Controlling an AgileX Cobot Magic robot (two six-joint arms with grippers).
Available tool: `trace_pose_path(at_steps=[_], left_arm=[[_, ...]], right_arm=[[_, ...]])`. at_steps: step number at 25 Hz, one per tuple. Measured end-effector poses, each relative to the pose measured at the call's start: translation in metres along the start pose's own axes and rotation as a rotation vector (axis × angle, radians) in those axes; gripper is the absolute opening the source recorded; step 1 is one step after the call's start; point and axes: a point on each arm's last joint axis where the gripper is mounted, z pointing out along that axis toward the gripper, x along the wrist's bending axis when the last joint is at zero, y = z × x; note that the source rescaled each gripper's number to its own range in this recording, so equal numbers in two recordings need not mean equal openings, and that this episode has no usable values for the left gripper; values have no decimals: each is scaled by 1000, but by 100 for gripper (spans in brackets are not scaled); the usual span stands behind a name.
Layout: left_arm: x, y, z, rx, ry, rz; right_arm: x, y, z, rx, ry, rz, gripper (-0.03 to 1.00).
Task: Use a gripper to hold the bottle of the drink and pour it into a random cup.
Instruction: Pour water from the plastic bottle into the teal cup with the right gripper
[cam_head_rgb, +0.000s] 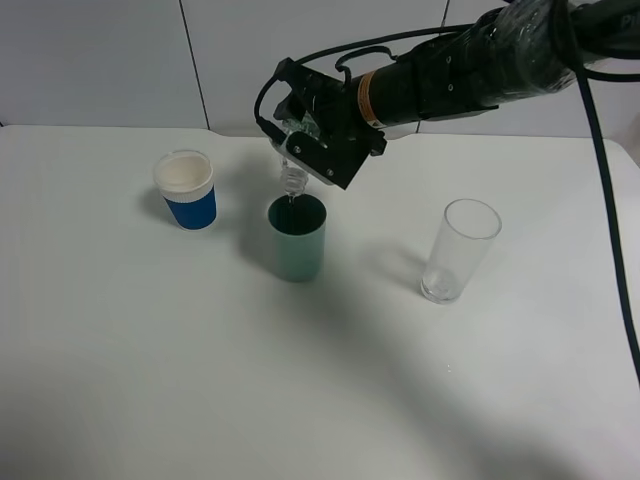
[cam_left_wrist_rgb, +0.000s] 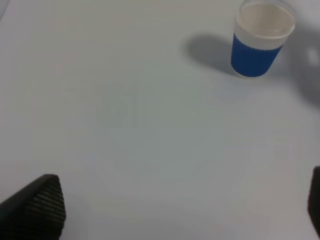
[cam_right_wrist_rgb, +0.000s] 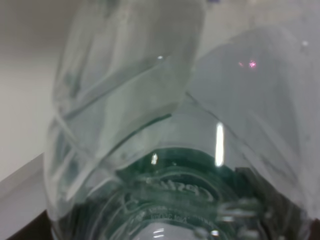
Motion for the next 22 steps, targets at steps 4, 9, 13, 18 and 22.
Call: trace_pose_path(at_steps=[4,9,13,18,22], left_arm=[[0,0,0,0,0,0],[0,0,0,0,0,0],[0,0,0,0,0,0],[0,0,0,0,0,0],[0,0,0,0,0,0]], right_arm=[[-4,1,-2,3,-6,-13,0],[-5,-1,-4,24,11,-22,0],[-5,-1,-4,33,22,-26,0],[-8,-2,-6,37,18,-28,0],[-10,2,-5,31,16,-32,0]])
